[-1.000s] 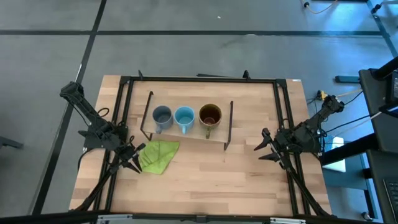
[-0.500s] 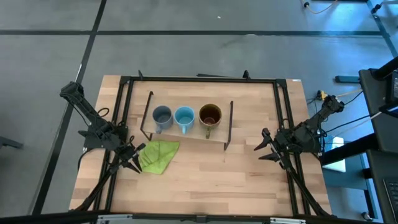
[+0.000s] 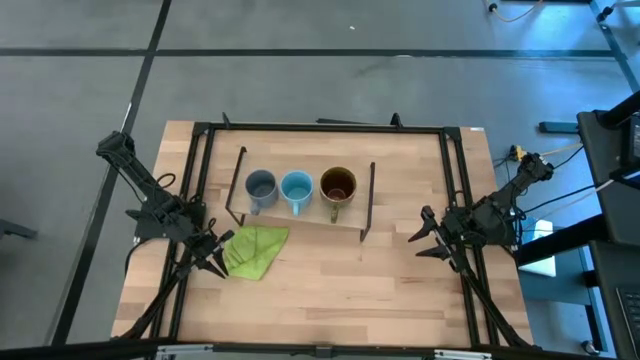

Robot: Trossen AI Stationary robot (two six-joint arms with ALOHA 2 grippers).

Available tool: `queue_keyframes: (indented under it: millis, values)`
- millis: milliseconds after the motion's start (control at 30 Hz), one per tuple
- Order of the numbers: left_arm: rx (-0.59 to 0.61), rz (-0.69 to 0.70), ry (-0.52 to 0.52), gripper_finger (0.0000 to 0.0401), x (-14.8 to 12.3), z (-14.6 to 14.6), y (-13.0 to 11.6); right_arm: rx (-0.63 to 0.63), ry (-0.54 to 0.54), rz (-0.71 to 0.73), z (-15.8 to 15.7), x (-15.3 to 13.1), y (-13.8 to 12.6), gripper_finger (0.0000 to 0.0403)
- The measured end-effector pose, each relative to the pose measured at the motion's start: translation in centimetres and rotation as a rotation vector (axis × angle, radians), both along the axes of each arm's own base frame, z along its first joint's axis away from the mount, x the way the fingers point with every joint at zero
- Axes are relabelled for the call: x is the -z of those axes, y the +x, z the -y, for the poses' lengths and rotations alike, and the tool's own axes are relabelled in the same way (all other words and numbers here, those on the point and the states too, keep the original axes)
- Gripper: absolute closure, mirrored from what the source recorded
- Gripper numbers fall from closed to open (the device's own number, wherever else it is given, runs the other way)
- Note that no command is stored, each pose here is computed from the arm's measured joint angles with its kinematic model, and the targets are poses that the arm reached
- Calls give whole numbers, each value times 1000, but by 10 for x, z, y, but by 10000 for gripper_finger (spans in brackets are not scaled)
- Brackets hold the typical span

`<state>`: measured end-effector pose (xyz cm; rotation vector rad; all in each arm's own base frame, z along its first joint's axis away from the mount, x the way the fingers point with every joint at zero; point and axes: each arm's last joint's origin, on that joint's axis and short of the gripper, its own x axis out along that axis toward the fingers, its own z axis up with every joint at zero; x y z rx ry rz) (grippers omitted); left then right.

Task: Stack small to large cups/mugs on shelf
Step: Return to Home Position

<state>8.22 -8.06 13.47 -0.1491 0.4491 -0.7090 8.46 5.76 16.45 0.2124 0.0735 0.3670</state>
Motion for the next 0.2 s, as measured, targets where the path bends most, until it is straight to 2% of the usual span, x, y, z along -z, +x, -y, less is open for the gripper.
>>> queue_keyframes:
  millis: [200]
  values:
    - [0,0,0,360,0,0,0,0,0,0,0,0,0,202]
